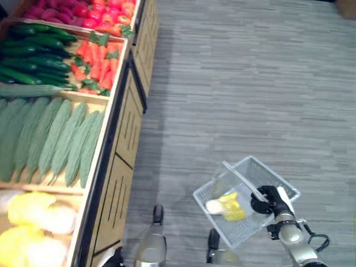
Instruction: Get the vegetables into the basket
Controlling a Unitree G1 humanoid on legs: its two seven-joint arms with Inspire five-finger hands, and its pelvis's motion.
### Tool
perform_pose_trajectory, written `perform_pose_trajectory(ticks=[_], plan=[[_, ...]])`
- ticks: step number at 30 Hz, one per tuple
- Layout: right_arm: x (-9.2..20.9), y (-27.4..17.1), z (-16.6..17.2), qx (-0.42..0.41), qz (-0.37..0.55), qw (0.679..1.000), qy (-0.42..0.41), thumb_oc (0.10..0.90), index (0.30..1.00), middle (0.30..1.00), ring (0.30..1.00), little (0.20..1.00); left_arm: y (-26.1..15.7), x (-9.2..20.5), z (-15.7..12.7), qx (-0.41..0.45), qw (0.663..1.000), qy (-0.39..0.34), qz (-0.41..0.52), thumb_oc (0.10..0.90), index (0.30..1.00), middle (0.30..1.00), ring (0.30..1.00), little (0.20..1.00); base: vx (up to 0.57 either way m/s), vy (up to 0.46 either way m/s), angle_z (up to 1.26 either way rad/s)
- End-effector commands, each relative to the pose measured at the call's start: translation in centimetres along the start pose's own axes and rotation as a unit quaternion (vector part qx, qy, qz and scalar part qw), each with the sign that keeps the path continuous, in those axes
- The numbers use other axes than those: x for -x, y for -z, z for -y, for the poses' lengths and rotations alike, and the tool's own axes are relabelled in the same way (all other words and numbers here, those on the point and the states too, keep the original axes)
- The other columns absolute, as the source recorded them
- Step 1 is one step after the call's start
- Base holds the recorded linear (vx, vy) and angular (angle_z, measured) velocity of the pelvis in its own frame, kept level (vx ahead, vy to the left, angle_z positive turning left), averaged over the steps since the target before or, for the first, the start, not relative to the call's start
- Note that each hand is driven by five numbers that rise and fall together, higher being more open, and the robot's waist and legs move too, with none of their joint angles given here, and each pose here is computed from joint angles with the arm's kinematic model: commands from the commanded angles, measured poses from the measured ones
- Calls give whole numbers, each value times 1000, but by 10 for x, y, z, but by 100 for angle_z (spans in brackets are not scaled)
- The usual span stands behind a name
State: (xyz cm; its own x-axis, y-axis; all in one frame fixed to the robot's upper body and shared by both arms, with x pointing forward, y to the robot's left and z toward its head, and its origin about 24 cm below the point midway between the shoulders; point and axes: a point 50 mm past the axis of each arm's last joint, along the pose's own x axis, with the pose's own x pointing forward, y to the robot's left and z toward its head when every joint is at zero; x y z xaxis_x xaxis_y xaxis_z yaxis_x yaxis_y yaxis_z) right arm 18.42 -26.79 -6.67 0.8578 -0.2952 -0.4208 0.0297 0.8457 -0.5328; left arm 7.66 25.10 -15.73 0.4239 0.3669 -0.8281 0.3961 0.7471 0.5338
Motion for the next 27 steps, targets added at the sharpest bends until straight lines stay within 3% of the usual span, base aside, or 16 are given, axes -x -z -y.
perform_pose_trajectory(ticks=[1,7,13,27], plan=[[-16,-61,25,-22,136,989,48,400,300,300,300,300,5,-5,-31,7,998,-58,-6,900,1000,1000,1000,1000,160,240,-27],[-23,-79,10,-36,153,987,30,400,300,300,300,300,3,-8,-43,28,997,-75,-13,900,1000,1000,1000,1000,152,246,-30],[-21,-85,15,-26,168,985,34,400,300,300,300,300,-2,-9,-43,18,997,-73,-7,900,1000,1000,1000,1000,141,51,12],[-19,-85,11,-17,170,985,21,400,300,300,300,300,-6,-8,-28,26,998,-54,-11,900,1000,1000,1000,1000,287,-240,10]])
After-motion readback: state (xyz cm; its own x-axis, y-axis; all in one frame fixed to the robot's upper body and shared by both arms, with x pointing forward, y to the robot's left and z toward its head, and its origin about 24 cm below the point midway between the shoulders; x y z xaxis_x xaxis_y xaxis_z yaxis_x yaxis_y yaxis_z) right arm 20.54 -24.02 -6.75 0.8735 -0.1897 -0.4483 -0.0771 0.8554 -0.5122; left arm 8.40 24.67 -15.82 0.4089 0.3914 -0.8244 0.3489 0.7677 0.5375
